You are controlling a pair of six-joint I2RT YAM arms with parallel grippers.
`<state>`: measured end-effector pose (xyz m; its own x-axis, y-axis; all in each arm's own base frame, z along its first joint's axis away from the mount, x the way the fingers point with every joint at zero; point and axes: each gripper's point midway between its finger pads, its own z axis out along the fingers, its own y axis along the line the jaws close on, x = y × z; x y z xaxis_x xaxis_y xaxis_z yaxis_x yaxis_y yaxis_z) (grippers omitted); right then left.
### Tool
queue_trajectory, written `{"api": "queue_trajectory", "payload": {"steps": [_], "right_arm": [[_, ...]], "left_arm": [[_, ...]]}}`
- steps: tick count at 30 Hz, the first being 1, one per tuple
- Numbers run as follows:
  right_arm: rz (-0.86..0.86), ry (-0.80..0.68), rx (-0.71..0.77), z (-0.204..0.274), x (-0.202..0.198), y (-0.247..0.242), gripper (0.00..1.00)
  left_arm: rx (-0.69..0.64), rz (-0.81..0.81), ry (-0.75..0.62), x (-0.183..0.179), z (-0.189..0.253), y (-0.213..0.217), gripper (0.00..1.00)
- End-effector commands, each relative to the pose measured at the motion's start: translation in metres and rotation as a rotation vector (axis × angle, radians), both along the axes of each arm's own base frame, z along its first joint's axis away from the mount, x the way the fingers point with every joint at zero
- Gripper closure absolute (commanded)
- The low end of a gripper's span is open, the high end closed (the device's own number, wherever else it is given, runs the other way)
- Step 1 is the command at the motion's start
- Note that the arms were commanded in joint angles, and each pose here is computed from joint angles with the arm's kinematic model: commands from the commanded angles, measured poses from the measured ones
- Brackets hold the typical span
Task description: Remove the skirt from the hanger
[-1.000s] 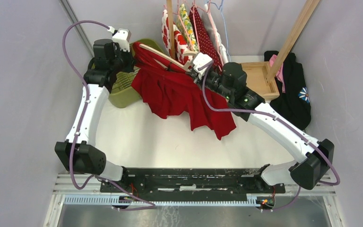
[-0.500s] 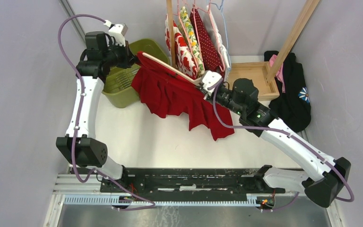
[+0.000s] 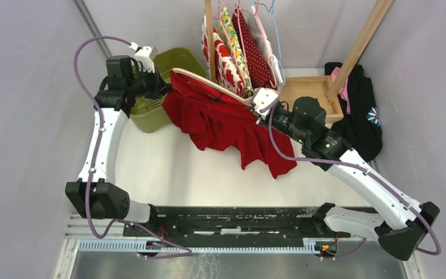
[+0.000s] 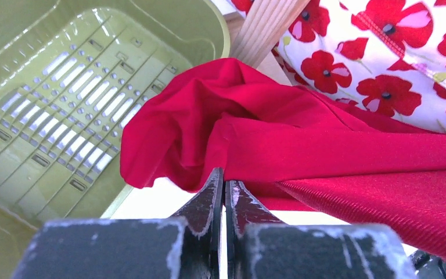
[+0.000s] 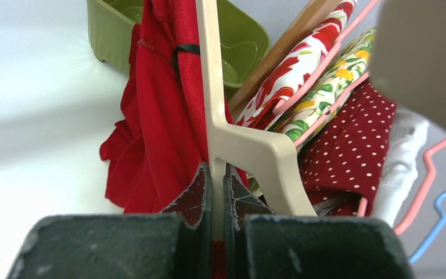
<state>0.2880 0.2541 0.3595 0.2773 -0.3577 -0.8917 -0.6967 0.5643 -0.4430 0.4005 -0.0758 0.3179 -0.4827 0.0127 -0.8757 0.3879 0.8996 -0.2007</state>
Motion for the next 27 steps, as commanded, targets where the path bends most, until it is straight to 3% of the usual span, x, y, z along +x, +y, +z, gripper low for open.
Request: {"api": "queue_trajectory", "payload": {"steps": [1,9,27], "right_arm": [[-0.199,-0.219,0.055,0.092,-0.005,-0.064,0.99],[-0.271,-0.311,0.097,0.127,-0.005,-0.083,0.99],[-0.026,-0.282,0.387,0.192,0.022,0.0,0.99]], "left_arm": [[0.257,0.461,-0.169,0.031,0.015,0.126,0.97],[0.247,0.453,-0.168,0.031,0.014,0.124,0.97],[0.194,0.244,-0.192,0.03,0.021,0.015,0.97]]}}
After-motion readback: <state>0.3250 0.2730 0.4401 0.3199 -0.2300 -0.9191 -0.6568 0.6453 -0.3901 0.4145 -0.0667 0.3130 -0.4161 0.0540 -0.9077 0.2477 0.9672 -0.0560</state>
